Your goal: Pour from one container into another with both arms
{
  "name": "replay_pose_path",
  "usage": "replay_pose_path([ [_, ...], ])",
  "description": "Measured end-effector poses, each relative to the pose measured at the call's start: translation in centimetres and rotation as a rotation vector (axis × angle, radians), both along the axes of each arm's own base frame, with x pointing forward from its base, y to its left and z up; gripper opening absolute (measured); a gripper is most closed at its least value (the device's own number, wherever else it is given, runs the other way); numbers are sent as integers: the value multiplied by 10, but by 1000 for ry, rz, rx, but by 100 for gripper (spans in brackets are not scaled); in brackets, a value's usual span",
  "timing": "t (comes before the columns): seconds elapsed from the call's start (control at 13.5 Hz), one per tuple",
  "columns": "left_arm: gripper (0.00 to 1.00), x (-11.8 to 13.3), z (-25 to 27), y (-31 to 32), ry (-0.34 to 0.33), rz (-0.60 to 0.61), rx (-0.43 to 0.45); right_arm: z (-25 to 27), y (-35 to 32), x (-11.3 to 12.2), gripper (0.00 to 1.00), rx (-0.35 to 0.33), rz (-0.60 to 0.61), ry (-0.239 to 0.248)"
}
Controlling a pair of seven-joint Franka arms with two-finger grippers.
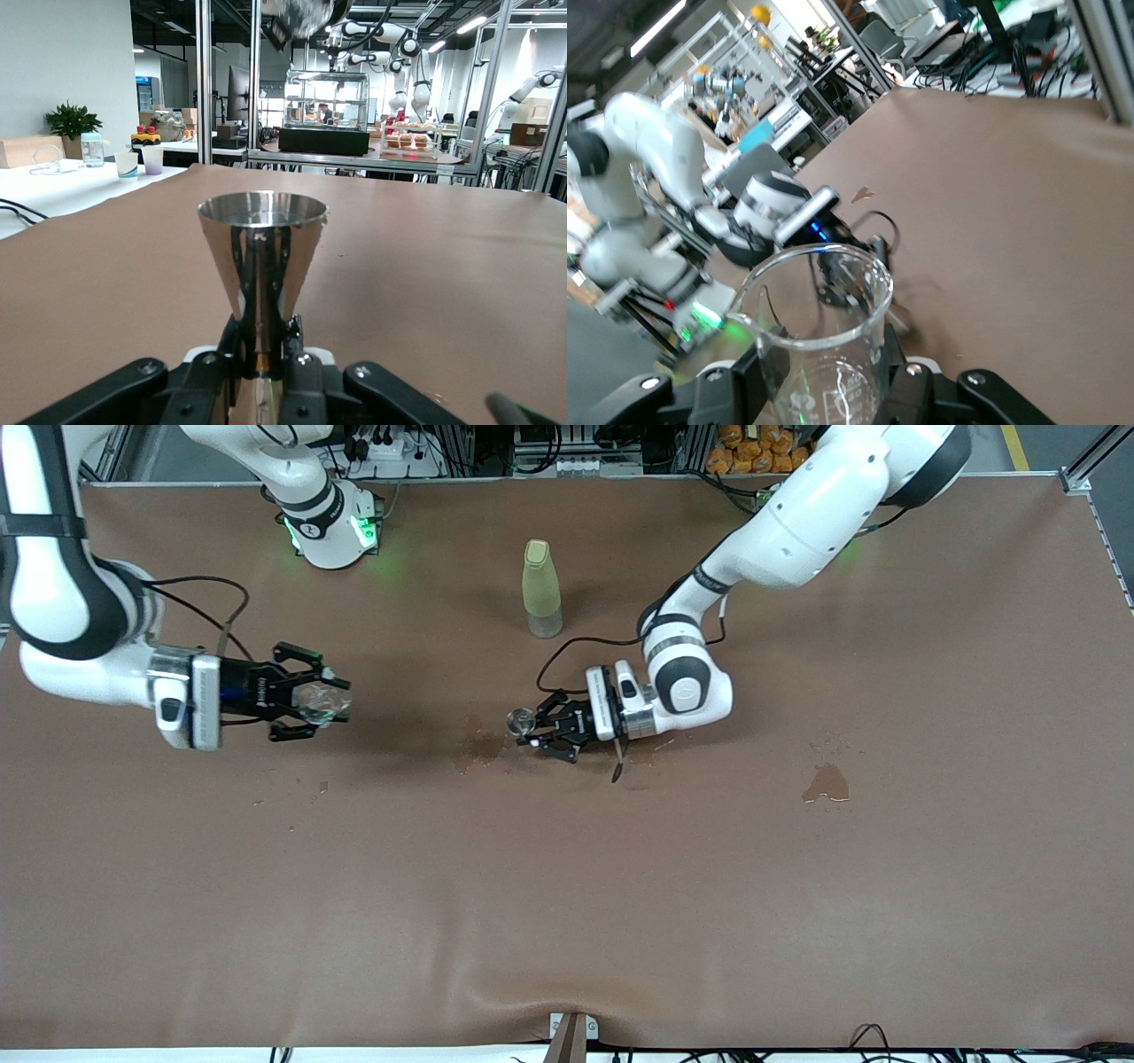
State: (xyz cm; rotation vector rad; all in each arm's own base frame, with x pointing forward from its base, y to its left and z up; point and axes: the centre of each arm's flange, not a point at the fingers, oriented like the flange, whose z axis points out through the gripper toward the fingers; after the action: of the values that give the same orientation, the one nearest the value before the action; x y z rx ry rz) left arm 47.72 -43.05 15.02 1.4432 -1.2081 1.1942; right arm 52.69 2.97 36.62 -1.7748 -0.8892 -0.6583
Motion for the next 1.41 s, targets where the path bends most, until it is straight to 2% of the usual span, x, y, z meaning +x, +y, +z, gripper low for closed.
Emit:
replay_pose_path([
  [0.22, 21, -6, 15, 59, -15, -31, 4, -18, -46, 0, 48, -18, 35, -234],
  [0.52, 21, -14, 23, 170, -32, -76, 24, -54, -93, 11, 48, -33, 93, -499],
  [0.82, 21, -12, 18, 294, -48, -125, 49, -84, -128, 28, 48, -12, 155, -700],
  [0.96, 21, -14, 13, 358, -52, -139, 69, -103, -137, 33, 48, -6, 171, -747],
  [1.11, 21, -21, 8, 416, -55, -149, 87, -119, -139, 33, 48, 1, 185, -763],
  [1.26, 21, -27, 5, 465, -60, -162, 104, -130, -140, 31, 48, -3, 209, -752],
  [1.41, 21, -29, 1, 502, -67, -163, 102, -142, -144, 28, 48, -35, 233, -731],
])
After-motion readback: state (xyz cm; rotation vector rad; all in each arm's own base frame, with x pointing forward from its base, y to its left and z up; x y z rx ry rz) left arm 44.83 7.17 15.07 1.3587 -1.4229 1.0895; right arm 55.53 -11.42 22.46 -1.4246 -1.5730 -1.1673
